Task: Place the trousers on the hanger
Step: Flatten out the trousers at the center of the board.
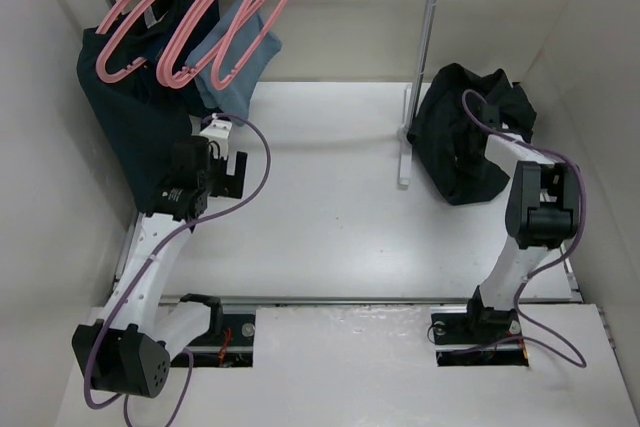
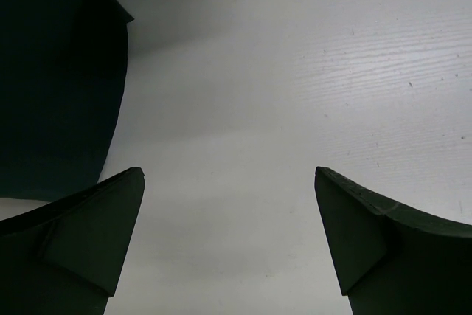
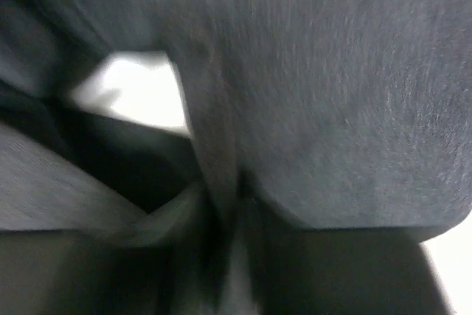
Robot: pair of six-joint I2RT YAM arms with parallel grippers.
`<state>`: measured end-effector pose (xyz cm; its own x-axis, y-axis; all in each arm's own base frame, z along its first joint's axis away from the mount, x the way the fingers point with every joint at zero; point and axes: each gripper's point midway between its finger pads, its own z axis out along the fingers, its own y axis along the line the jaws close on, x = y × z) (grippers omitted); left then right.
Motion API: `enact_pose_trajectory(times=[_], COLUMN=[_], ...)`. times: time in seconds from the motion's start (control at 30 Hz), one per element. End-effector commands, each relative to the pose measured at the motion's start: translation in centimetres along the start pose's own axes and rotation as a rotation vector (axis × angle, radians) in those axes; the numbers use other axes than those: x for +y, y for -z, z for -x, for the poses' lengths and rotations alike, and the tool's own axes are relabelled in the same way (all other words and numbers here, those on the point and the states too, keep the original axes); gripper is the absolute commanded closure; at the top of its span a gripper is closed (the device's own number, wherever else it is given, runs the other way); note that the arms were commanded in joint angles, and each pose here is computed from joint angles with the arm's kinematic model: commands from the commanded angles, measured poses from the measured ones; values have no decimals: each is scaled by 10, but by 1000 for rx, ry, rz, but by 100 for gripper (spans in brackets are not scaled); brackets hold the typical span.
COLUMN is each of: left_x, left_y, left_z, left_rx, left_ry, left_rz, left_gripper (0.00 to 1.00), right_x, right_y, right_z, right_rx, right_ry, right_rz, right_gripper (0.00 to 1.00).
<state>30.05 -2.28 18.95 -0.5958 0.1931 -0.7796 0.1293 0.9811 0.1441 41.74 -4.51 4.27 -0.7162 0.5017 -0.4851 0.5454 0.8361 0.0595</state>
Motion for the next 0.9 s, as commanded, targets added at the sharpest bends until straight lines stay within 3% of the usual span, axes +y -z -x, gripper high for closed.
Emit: enact_pose_trajectory(times=[0.0,0.03,0.17,0.23,0.27,0.3,0.33,0.37,0.4,0.47,0.5,0.57,0.63,0.7,0.73,0.77,0.87], left_x=[-3,-3,-11,-13,-14,-15,-15,-18,-19,-21,-20,-21,-20,-17,-17,-16,-18], left_y=[15,15,15,17,14,16,16,16,15,14,17,13,14,16,18,18,19], left_z=[18,18,22,25,23,27,25,27,31,36,43,45,54,59,63,63,55], left_rx=[-64,-64,-72,-76,-65,-76,-67,-69,-72,-81,-97,-88,-103,-114,-124,-125,-97], left_ry=[-27,-27,-28,-28,-29,-29,-38,-39,-39,-28,-28,-28,-27,-27,-26,-38,-86], left_rz=[-34,-35,-80,-93,-95,-107,-108,-122,-134,-144,-142,-143,-141,-131,-129,-129,-147], left_gripper=[0,0,0,0,0,0,0,0,0,0,0,0,0,0,0,0,0], right_x=[20,19,25,40,64,80,95,128,127,142,149,179,205,244,255,268,271], right_y=[31,34,77,145,210,247,285,335,385,423,464,465,492,467,479,443,426], right_z=[14,8,15,31,30,23,12,-28,-35,-65,-83,-108,-133,-180,-183,-214,-222], right_rx=[-52,-45,-120,-286,-454,-549,-636,-682,-821,-833,-826,-742,-670,-477,-442,-294,-239], right_ry=[-28,-38,-45,-25,56,112,171,287,300,331,348,429,523,685,718,815,849], right_rz=[169,176,276,393,520,606,707,889,1010,1146,1265,1278,1393,1433,1467,1387,1298], right_gripper=[93,100,100,100,100,100,100,100,100,100,100,100,100,60,26,0,0])
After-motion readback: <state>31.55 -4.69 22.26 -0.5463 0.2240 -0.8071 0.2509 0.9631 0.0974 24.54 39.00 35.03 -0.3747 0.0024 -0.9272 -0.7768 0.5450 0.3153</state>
